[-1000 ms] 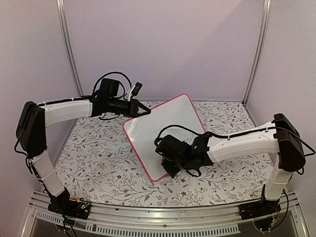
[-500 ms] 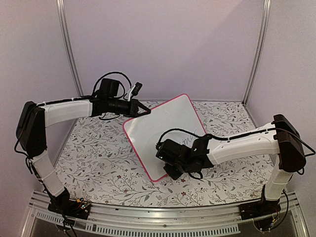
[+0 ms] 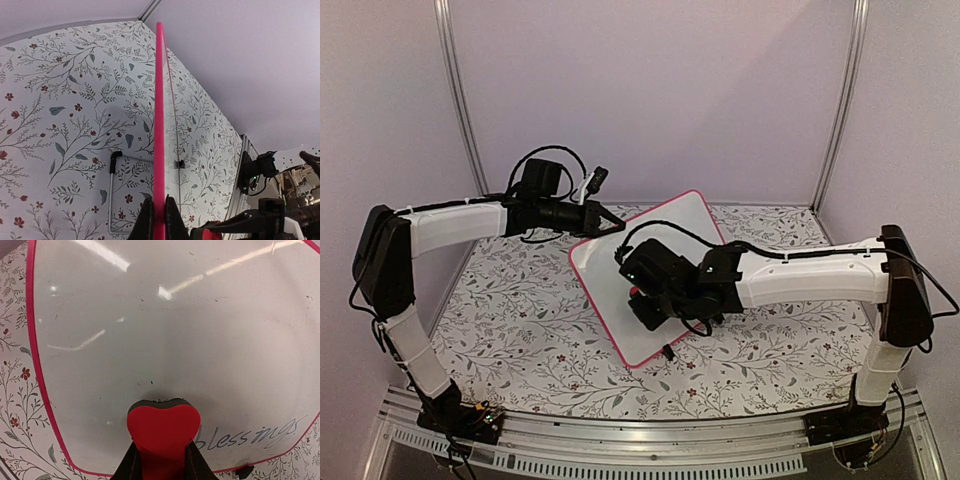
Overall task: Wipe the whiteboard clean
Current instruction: Erase the whiteboard at the center of the board.
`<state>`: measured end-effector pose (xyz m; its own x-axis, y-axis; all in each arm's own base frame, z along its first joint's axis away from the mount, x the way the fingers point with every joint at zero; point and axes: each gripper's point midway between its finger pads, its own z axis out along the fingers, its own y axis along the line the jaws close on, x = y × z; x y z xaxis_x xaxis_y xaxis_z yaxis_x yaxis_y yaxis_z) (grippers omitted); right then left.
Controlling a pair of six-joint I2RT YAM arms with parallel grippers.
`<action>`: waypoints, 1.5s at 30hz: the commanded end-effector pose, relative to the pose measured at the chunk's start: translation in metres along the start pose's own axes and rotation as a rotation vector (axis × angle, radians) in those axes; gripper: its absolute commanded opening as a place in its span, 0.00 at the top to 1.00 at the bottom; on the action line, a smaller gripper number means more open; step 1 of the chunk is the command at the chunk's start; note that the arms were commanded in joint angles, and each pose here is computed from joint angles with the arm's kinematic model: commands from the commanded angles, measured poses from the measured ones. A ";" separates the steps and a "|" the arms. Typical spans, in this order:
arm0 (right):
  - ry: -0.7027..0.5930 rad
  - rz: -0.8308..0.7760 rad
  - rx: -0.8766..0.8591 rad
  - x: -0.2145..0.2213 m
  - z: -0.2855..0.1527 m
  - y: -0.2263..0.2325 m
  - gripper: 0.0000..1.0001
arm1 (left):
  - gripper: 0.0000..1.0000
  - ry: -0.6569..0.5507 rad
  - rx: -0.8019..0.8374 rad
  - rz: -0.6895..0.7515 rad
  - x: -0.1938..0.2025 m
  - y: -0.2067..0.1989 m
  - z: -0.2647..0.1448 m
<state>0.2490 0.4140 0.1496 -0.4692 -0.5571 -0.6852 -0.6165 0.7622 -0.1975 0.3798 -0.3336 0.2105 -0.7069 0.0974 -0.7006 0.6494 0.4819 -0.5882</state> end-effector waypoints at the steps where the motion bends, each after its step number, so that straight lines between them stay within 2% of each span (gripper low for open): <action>1: 0.023 -0.014 0.006 0.002 0.021 -0.001 1.00 | 1.00 0.038 -0.047 0.022 0.016 0.008 0.014; 19: 0.016 0.008 0.017 0.002 0.022 -0.009 1.00 | 1.00 0.041 -0.044 0.018 0.017 0.008 0.015; 29: -0.018 0.098 0.006 0.000 0.017 -0.032 1.00 | 1.00 0.024 -0.042 0.030 0.010 0.003 0.009; 39: 0.007 0.118 0.041 0.014 0.027 -0.044 1.00 | 1.00 0.035 -0.047 0.020 0.014 0.009 0.013; 45: 0.054 0.101 -0.008 0.033 0.032 -0.035 1.00 | 1.00 0.035 -0.044 0.018 0.013 0.009 0.013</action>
<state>0.2760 0.3940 0.1285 -0.5231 -0.4842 -0.7014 -0.5723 0.8094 -0.1320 0.3803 -0.3336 0.2103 -0.7065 0.0970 -0.7010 0.6487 0.4846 -0.5868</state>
